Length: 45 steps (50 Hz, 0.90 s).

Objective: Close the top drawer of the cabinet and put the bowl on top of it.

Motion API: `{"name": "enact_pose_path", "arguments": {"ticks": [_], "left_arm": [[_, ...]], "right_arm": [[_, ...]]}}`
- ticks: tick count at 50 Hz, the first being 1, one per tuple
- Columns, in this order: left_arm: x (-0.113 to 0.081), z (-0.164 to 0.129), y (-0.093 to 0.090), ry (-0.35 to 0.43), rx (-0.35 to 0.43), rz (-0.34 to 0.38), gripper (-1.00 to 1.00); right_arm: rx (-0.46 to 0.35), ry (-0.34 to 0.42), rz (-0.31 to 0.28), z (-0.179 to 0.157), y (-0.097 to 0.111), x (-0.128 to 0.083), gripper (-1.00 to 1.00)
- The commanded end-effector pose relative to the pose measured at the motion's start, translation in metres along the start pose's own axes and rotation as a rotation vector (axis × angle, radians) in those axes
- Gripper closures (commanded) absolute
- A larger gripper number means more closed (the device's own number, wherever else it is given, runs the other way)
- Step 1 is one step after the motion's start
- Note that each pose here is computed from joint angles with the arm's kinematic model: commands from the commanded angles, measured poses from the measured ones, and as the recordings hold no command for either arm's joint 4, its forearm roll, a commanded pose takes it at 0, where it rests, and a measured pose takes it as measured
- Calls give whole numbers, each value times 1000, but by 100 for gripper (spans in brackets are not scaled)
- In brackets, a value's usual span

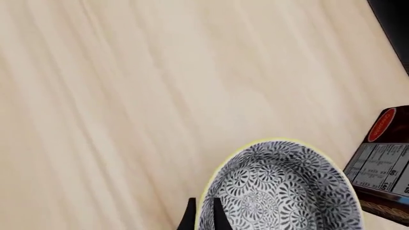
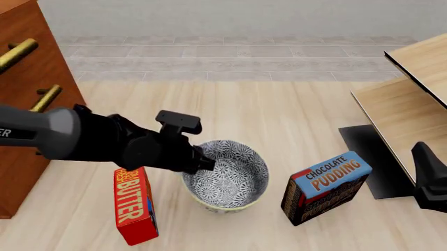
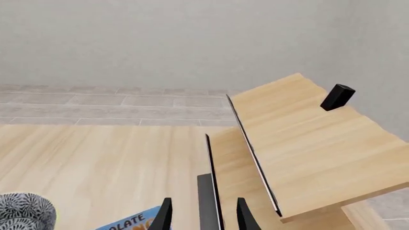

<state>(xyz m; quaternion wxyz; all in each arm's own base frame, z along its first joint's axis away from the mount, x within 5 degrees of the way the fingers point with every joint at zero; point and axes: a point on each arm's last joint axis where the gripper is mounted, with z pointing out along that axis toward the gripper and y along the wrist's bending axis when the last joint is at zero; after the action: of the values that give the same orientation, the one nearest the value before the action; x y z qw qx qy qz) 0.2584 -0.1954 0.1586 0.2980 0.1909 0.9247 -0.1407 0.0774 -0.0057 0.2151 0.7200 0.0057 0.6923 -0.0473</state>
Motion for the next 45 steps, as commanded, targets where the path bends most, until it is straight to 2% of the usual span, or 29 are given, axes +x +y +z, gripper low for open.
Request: {"name": "enact_pose_path", "arguments": {"ticks": [1, 11, 20, 31, 32, 38, 40, 42, 43, 45], "left_arm": [[-4, -6, 0, -24, 7, -12, 100], [-9, -14, -1, -46, 12, -21, 100], [-16, -33, -15, -89, 49, -22, 100], [-27, -60, -19, -157, 77, -72, 100], [-26, -60, -16, -155, 74, -110, 100], [-30, -74, -21, -186, 96, -123, 100], [-33, -81, -20, -210, 97, -114, 100], [-37, -89, -19, -234, 97, -76, 100], [-34, -89, -23, -223, 108, -99, 100], [-33, -93, -26, -229, 119, -91, 100]], "right_arm": [[2, 0, 2, 0, 0, 0, -100], [3, -1, 3, 0, 0, 0, -100], [5, -2, 4, -1, 0, 0, -100], [6, -3, 6, -1, 0, 0, -100], [6, -3, 7, -1, 0, 0, -100], [7, -3, 9, -1, -1, 0, -100], [7, -3, 10, -1, -1, 0, -100], [8, -3, 10, -1, -1, 0, -100], [8, -4, 11, -1, -1, 0, -100], [8, -4, 11, -1, -1, 0, -100]]}}
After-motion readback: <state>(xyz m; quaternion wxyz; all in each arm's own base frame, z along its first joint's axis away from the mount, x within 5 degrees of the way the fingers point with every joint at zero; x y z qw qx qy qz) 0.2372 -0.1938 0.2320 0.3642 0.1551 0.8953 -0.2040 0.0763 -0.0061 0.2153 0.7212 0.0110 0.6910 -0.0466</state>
